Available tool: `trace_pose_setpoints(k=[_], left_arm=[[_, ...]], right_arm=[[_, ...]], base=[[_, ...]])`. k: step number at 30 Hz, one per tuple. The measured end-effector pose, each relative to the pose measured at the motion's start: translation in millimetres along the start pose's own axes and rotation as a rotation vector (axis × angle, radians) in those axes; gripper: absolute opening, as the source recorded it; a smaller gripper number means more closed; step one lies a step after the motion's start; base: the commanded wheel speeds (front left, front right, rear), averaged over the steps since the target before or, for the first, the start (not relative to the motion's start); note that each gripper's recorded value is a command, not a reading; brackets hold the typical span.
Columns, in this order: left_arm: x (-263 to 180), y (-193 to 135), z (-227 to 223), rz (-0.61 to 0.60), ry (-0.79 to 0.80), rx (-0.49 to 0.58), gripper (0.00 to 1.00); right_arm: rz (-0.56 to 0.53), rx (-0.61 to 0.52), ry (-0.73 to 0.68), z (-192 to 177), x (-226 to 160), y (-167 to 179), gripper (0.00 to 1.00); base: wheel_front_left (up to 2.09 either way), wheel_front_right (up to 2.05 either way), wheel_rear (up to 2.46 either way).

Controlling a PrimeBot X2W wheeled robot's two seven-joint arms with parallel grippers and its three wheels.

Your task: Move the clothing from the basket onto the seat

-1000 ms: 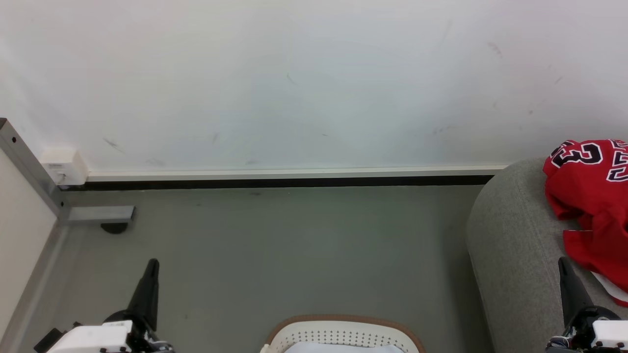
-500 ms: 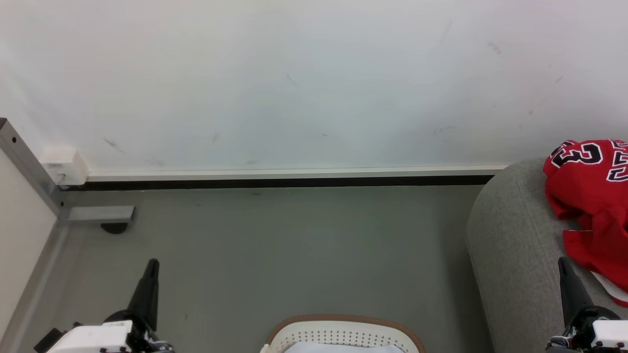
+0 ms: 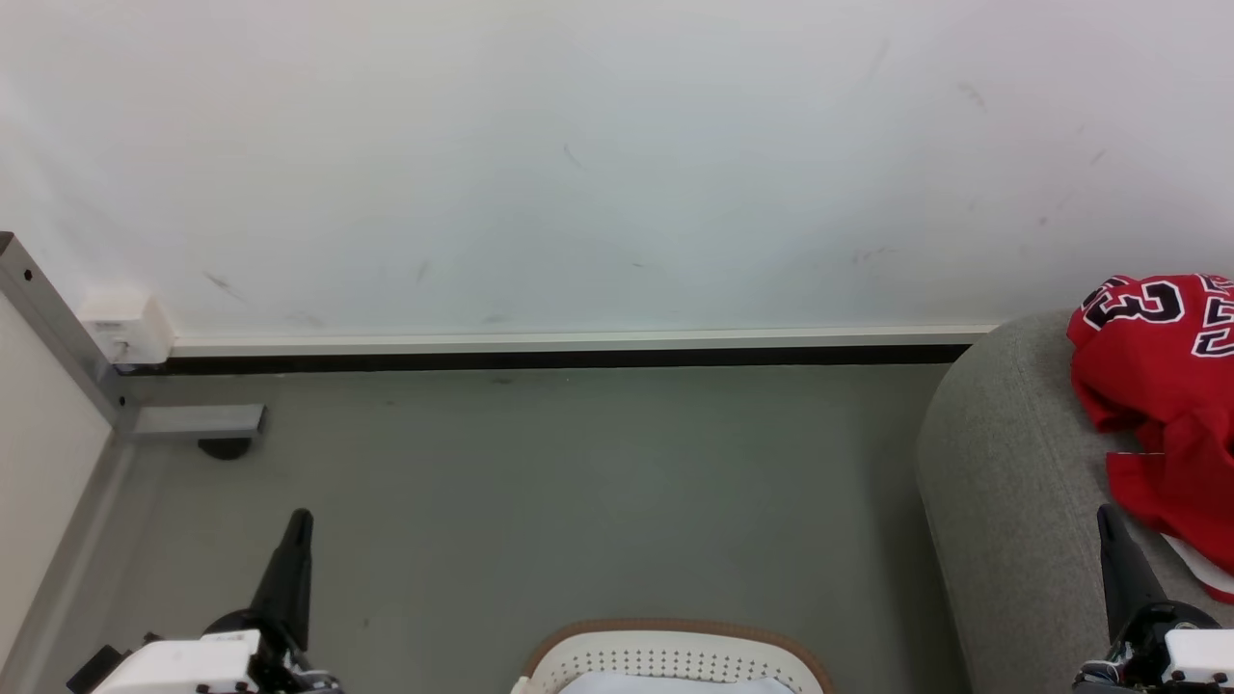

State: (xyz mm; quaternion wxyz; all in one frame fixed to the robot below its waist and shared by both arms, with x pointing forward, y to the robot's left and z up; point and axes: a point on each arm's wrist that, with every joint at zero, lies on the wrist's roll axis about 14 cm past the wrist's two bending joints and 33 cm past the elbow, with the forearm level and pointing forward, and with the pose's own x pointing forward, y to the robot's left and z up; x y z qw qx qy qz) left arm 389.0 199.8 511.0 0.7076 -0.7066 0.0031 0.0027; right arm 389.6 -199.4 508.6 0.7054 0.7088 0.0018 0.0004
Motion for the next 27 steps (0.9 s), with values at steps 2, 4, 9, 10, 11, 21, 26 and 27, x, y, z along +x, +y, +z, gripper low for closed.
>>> trace_pose_setpoints(k=[2, 4, 9, 10, 11, 21, 26, 27], left_arm=[[0.0, 0.0, 0.0, 0.0, 0.0, 0.0, 0.0], [0.0, 0.0, 0.0, 0.0, 0.0, 0.0, 0.0], [0.0, 0.0, 0.0, 0.0, 0.0, 0.0, 0.0], [0.0, 0.0, 0.0, 0.0, 0.0, 0.0, 0.0], [0.0, 0.0, 0.0, 0.0, 0.0, 0.0, 0.0], [0.0, 0.0, 0.0, 0.0, 0.0, 0.0, 0.0], [0.0, 0.0, 0.0, 0.0, 0.0, 0.0, 0.0], [0.0, 0.0, 0.0, 0.0, 0.0, 0.0, 0.0]], right_arm=[[0.0, 0.0, 0.0, 0.0, 0.0, 0.0, 0.0], [0.0, 0.0, 0.0, 0.1, 0.0, 0.0, 0.0], [0.0, 0.001, -0.003, 0.4, 0.0, 0.0, 0.0], [0.0, 0.001, -0.004, 0.6, 0.0, 0.0, 0.0], [0.0, 0.001, -0.003, 0.6, 0.0, 0.0, 0.0], [0.0, -0.001, -0.002, 0.4, 0.0, 0.1, 0.0], [0.0, -0.001, -0.002, 0.5, 0.0, 0.1, 0.0], [0.0, -0.001, -0.002, 0.5, 0.0, 0.1, 0.0]], base=[[0.0, 0.0, 0.0], [0.0, 0.0, 0.0], [0.0, 0.0, 0.0], [0.0, 0.0, 0.0], [0.0, 0.0, 0.0], [0.0, 0.0, 0.0], [0.0, 0.0, 0.0], [0.0, 0.0, 0.0]])
